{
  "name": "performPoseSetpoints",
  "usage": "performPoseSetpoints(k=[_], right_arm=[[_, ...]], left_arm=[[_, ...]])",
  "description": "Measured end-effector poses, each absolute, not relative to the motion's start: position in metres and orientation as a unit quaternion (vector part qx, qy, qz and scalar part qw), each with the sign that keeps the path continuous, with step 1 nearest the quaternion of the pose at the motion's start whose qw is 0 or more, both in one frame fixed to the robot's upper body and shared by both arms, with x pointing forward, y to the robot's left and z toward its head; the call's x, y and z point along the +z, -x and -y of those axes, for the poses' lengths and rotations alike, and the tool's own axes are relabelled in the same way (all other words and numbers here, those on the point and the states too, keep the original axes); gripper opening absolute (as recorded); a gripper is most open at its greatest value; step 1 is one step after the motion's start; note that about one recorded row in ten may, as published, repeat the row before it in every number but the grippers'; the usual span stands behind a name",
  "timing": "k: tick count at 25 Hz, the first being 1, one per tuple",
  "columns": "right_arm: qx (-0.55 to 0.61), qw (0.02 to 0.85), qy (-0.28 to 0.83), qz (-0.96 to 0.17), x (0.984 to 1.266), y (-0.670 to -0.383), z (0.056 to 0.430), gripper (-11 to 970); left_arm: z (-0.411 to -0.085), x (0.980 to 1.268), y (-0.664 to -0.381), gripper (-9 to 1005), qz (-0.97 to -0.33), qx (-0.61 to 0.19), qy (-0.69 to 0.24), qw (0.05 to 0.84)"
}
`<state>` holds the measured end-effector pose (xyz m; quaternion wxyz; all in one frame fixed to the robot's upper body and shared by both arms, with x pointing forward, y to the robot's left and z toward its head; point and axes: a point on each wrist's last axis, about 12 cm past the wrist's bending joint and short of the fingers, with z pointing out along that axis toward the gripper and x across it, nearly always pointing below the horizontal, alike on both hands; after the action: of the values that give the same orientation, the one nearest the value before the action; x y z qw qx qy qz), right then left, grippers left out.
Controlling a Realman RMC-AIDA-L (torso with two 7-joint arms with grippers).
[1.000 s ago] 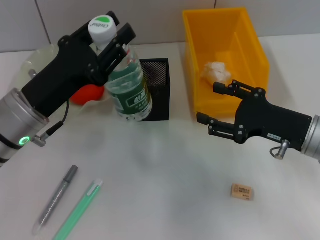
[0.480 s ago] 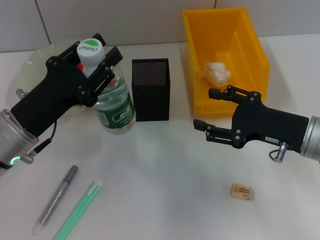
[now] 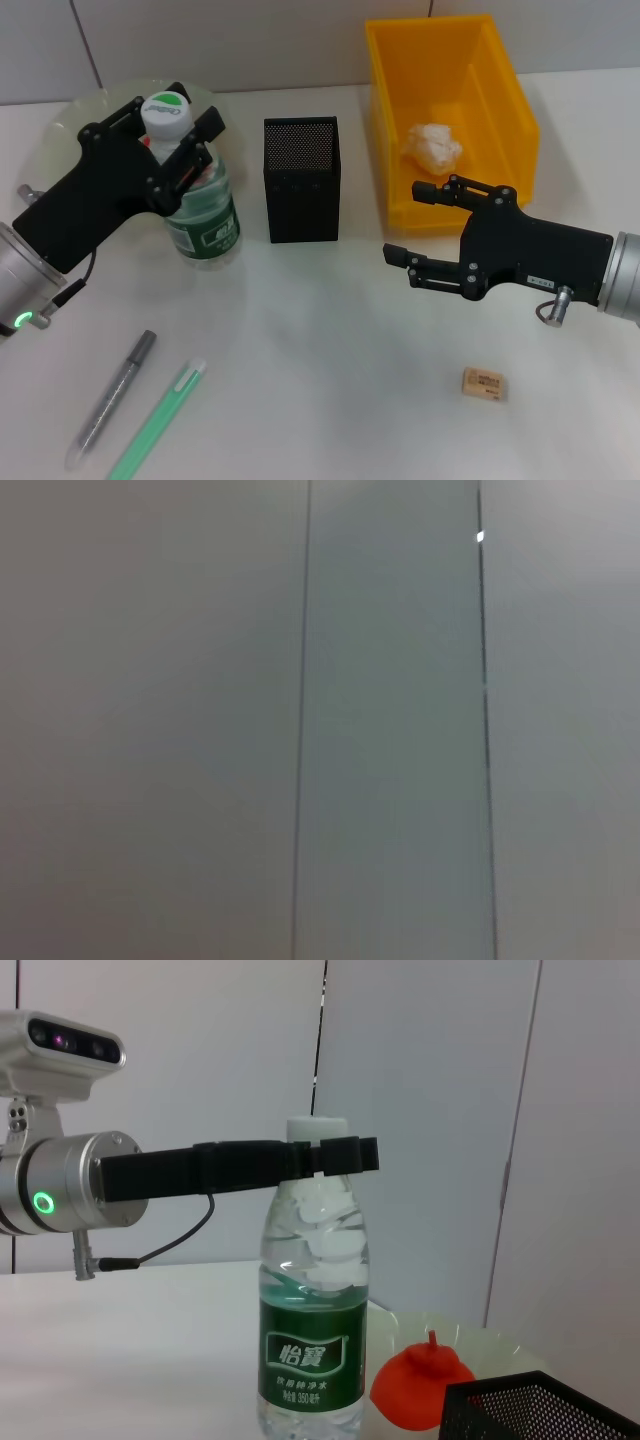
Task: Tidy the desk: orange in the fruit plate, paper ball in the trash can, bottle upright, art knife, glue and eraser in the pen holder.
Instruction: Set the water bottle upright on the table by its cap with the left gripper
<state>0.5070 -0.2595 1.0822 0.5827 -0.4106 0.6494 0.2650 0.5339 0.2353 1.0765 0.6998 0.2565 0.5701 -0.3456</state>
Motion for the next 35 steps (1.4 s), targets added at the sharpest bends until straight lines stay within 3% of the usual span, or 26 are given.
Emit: performPoseSetpoints(k=[35], right_arm=[[0.257,0.584,0.422,-0.644,1.088,-0.513,0.256,768]], left_arm=[[-0.259,1.059,-0.525,433,-0.612,-0.283,-0.227,0.702]])
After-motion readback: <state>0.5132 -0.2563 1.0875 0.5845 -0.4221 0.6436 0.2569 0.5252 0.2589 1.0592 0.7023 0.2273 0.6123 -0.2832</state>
